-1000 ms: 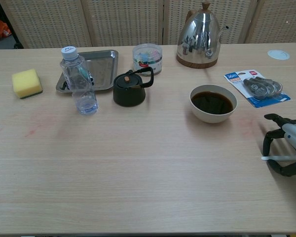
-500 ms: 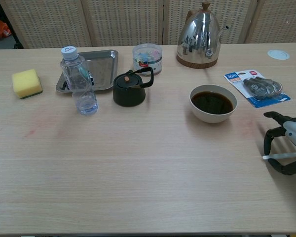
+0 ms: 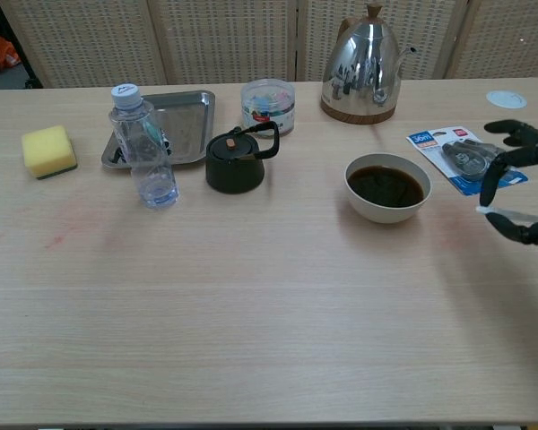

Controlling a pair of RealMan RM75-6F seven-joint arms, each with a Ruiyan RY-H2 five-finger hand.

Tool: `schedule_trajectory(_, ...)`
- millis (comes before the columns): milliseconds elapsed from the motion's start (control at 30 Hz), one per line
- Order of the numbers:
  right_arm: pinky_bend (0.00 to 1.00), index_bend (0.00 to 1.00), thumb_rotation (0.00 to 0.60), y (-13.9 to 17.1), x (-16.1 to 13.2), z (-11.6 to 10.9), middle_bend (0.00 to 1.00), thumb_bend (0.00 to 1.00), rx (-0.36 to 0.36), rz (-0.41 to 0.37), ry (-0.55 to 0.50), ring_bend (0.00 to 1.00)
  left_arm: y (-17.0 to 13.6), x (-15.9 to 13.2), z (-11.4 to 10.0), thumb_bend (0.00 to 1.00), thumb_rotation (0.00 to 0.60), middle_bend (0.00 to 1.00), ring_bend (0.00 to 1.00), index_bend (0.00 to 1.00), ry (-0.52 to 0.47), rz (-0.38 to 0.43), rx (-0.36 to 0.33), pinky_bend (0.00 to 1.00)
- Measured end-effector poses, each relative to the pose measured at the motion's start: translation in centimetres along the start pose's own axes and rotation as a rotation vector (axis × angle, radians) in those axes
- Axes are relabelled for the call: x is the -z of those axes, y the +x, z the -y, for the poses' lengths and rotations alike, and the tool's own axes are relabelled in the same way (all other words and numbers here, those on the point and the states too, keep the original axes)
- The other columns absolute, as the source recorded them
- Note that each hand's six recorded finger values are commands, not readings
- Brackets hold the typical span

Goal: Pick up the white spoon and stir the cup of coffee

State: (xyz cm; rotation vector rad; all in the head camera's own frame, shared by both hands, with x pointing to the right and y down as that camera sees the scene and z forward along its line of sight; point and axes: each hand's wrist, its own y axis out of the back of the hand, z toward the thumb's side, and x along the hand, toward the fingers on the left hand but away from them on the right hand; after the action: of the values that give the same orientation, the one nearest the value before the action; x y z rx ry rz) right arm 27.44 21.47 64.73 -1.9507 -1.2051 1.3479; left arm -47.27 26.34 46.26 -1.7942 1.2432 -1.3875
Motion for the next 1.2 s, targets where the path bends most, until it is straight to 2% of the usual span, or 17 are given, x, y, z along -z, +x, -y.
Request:
schedule_trajectory(200, 0.0, 0.57, 0.6, -1.3, -2.5, -3.6, 0.0, 0.47, 0.014, -0.072, -0.16, 0.0, -0.1, -0.1, 0.0, 0.0, 0.6, 0.0, 0.0, 0.0, -0.003, 0.002, 0.0, 0.0)
schedule_trajectory(467, 0.0, 0.57, 0.6, -3.4, -6.8, -7.2, 0.0, 0.47, -0.059, -0.13, -0.437, 0.0, -0.2, -0.1, -0.2, 0.0, 0.6, 0.0, 0.0, 0.0, -0.014, 0.006, -0.008, 0.0)
schedule_trajectory(533, 0.0, 0.57, 0.6, -4.2, -7.9, -7.8, 0.0, 0.48, -0.076, -0.144, -0.467, 0.0, -0.2, 0.0, -0.3, 0.0, 0.6, 0.0, 0.0, 0.0, -0.018, 0.007, -0.01, 0.0)
schedule_trajectory(733, 0.0, 0.57, 0.6, -6.3, -10.7, -7.7, 0.0, 0.5, -0.136, -0.152, -0.514, 0.0, -0.2, 0.1, -0.5, 0.0, 0.6, 0.0, 0.0, 0.0, -0.022, 0.008, -0.01, 0.0)
schedule_trajectory(900, 0.0, 0.58, 0.6, -8.3, -12.2, -6.4, 0.0, 0.5, -0.167, -0.135, -0.542, 0.0, -0.3, 0.1, -0.6, 0.0, 0.6, 0.0, 0.0, 0.0, -0.027, 0.009, -0.016, 0.0)
schedule_trajectory(1067, 0.0, 0.58, 0.6, -9.7, -12.3, -5.3, 0.0, 0.52, -0.165, -0.121, -0.538, 0.0, -0.3, 0.2, -0.8, 0.0, 0.6, 0.0, 0.0, 0.0, -0.032, 0.01, -0.019, 0.0)
schedule_trajectory(1200, 0.0, 0.58, 0.6, -10.5, -11.4, -4.4, 0.0, 0.52, -0.156, -0.099, -0.517, 0.0, -0.2, 0.4, -0.8, 0.0, 0.6, 0.0, 0.0, 0.0, -0.033, 0.006, -0.021, 0.0)
